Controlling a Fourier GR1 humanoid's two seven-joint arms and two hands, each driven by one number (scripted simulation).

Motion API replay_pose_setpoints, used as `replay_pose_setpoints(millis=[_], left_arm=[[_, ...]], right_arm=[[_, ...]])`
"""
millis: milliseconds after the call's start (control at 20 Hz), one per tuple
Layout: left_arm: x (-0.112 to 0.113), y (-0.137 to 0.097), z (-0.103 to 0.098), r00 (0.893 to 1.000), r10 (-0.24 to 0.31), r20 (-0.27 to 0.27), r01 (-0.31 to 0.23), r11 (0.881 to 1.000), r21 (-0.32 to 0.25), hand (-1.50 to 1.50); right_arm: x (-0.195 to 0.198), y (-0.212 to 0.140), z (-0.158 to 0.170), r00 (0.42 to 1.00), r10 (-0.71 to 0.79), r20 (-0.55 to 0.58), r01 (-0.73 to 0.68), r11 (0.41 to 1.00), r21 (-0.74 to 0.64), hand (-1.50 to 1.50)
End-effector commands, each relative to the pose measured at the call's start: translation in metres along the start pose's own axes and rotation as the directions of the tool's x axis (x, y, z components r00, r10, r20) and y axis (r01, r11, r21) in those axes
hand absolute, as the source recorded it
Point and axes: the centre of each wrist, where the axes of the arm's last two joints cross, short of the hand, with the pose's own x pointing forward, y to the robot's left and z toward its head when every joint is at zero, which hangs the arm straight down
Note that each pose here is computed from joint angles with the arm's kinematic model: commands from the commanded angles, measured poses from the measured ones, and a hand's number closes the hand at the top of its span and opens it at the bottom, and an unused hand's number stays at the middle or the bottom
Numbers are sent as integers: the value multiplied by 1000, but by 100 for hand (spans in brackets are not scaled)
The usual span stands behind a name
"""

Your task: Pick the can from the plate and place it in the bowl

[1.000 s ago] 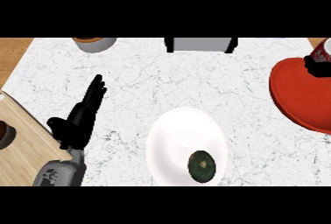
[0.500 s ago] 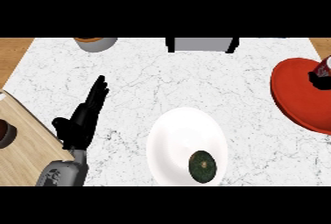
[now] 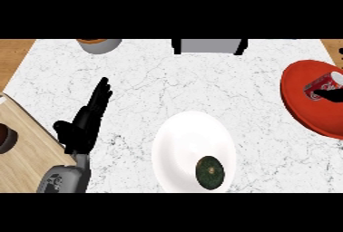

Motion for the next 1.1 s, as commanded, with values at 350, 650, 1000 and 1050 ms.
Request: replay_pose_setpoints(millis=[350,650,1000,1050], left_arm=[[2,2,7,1000,18,-11,-18,1000,16,0],[6,16,1,1000,5,-22,-5,1000,14,0],[21,24,-5,1000,18,-9,-18,999,29,0],[-11,1,21,1000,16,-15,-15,1000,25,0]], right_arm=[[4,-41,-1,957,-258,133,281,940,-196,-150],[-25,-82,16,917,-390,82,398,904,-154,-150],[-67,-102,49,862,-498,94,505,859,-84,-150],[-63,-110,55,859,-499,111,508,858,-71,-150]])
